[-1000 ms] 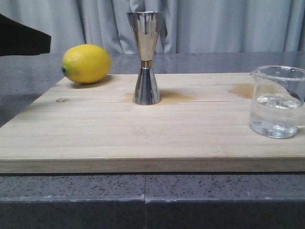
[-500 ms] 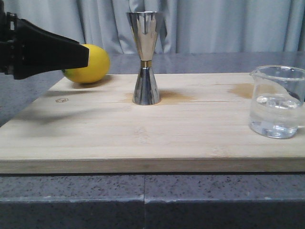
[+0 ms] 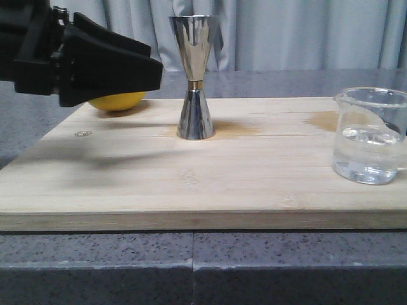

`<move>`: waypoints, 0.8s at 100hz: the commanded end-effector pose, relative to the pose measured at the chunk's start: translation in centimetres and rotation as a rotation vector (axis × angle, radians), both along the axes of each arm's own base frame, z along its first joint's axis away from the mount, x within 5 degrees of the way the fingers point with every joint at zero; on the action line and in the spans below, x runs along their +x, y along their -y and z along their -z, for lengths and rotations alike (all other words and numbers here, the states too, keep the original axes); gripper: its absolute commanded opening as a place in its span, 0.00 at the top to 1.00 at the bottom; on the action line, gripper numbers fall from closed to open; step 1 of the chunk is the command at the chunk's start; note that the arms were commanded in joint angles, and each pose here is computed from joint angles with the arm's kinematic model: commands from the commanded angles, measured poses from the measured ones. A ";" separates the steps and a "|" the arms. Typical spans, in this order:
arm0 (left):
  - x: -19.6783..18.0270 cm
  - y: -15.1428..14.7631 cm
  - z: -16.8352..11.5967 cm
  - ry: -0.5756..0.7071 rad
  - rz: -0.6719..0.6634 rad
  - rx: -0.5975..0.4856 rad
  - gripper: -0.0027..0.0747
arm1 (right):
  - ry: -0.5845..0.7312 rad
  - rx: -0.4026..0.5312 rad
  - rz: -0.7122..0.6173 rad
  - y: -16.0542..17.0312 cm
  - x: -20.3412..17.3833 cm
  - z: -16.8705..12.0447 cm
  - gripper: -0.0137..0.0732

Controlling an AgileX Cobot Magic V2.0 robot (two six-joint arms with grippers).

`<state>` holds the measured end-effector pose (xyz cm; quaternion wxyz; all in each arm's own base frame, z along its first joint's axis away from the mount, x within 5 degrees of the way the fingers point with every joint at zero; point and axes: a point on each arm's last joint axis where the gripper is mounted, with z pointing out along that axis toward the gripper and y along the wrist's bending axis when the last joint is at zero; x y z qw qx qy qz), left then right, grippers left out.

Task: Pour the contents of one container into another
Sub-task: 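Close the left gripper around the steel jigger's waist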

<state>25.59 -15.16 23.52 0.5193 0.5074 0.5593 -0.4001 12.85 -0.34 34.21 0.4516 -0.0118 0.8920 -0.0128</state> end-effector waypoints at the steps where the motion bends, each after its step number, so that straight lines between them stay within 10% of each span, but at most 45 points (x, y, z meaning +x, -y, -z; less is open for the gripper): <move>1: 0.4 1.0 -2.5 0.046 0.052 -0.148 0.31 | 0.106 -0.014 0.000 0.1 0.5 -1.7 0.18; 80: 3.5 5.5 -0.4 0.013 0.149 -0.145 0.32 | 0.106 -0.016 0.000 0.1 0.5 -1.7 0.18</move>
